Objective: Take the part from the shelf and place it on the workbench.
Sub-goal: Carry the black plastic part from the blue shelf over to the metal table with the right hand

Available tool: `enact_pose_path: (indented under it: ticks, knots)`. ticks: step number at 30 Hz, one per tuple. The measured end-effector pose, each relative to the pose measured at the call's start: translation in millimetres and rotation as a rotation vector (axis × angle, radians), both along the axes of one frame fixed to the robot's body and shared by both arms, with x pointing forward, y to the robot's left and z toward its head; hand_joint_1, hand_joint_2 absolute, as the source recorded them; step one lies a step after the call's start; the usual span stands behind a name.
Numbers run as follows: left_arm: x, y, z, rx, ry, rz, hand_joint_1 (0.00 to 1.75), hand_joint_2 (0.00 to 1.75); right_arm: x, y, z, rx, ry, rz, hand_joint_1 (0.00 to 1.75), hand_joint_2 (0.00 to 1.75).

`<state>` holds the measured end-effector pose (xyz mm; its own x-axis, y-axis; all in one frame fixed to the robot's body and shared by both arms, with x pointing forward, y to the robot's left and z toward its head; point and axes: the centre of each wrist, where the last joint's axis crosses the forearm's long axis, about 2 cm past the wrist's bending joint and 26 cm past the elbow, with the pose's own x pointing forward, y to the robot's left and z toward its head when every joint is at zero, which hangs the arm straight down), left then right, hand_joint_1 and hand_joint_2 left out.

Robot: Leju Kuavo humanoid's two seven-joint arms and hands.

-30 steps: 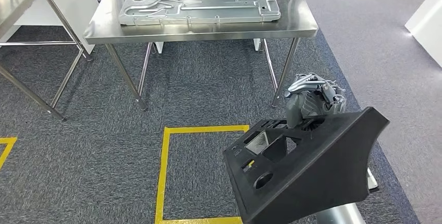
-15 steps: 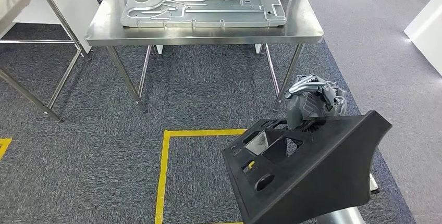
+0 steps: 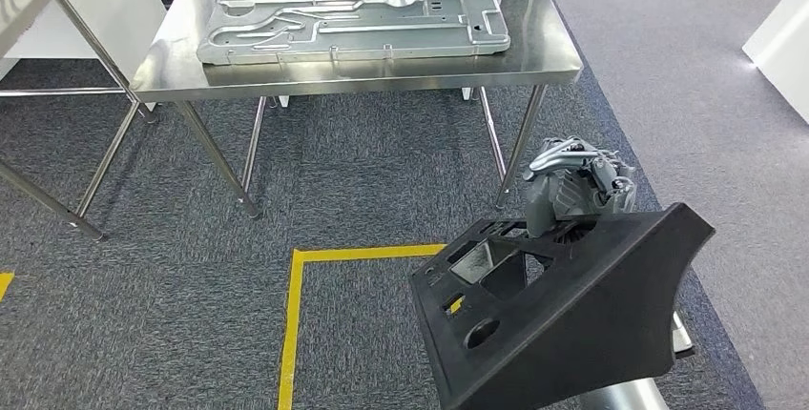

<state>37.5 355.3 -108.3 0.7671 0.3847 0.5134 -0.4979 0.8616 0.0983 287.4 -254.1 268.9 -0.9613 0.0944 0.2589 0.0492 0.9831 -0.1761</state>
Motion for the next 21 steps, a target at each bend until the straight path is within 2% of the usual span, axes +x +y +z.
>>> enact_pose_path:
  ticks: [21]
  knots:
    - [1.6, -1.3, 0.0, -0.003, -0.006, -0.006, 0.0, 1.75, 1.8, -2.1, 1.5, 0.007, -0.005, -0.009, 1.75, 1.75]
